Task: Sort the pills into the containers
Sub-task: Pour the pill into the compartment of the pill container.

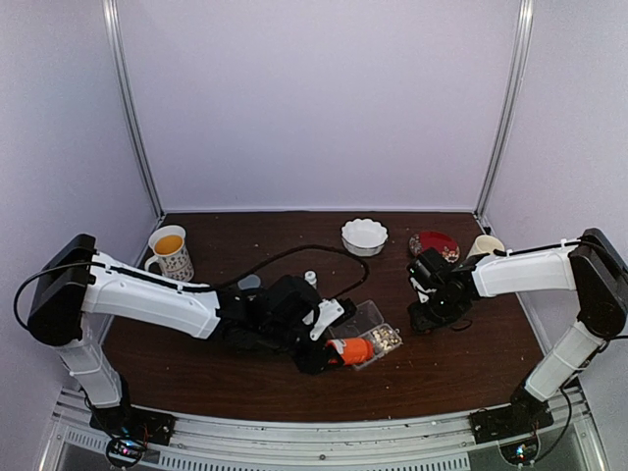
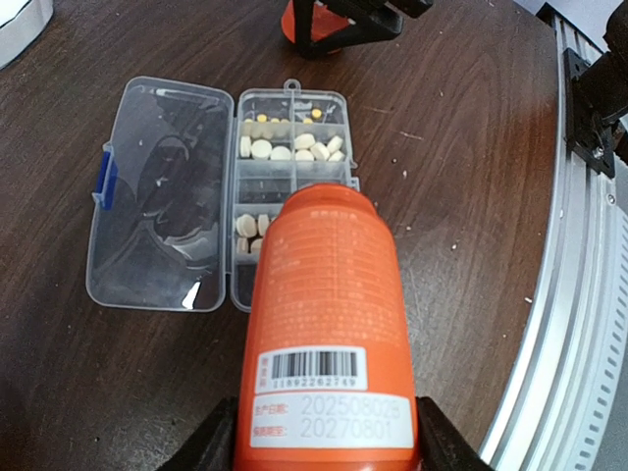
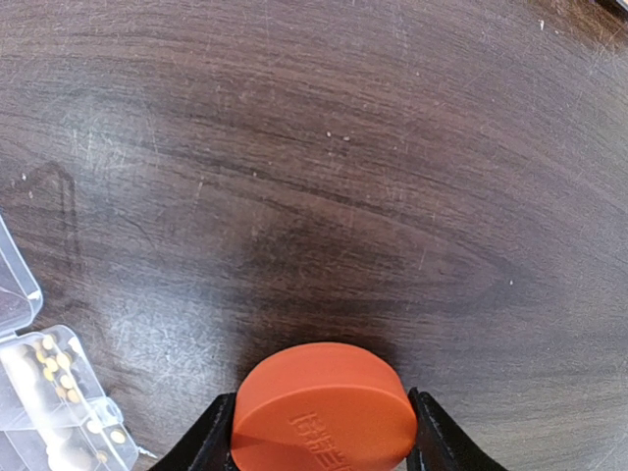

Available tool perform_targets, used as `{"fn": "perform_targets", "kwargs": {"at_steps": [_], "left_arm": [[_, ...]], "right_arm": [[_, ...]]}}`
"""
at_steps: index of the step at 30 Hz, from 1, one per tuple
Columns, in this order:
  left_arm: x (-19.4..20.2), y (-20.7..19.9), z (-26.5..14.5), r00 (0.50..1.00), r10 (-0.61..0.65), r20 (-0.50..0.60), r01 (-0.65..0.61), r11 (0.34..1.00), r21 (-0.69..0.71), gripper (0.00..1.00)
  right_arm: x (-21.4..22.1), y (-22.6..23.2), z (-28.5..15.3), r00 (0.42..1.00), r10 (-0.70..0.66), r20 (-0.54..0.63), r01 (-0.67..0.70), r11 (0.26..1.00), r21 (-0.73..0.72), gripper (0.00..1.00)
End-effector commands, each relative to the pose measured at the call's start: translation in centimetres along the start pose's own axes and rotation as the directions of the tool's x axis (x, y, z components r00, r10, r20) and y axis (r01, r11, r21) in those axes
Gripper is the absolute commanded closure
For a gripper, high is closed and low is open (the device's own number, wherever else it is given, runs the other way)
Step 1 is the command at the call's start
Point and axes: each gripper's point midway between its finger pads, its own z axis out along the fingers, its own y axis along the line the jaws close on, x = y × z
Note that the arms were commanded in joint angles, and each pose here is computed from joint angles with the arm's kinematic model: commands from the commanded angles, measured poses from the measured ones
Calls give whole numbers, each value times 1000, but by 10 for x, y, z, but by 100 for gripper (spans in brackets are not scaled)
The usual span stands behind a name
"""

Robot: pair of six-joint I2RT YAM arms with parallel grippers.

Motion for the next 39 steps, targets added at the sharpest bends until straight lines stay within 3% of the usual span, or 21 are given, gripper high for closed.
{"fn": "perform_targets", "kwargs": {"at_steps": [1,7,16,28,39], "left_arm": [[-37,-8,-27,995,28,98,-28,1000,3,100],[-38,-10,-29,994,29,109,-30,999,11,100],[-6,-4,1,1000,-1,2,1,1000,6,100],[-40,-11,-34,997,25,76,-25,1000,5,100],[-3,0,1,1000,2,-11,-2,1000,-12,100]], "right_arm": [[-8,1,-2,1000,-2,12,2,1000,-1,100],[-8,1,-2,1000,-5,11,5,1000,-3,100],[-8,1,-2,1000,-4,9,4,1000,-3,100],[-8,2,-2,1000,-8,8,8,1000,-6,100],[-7,2,-1,1000,-10,5,10,1000,-8,100]]}}
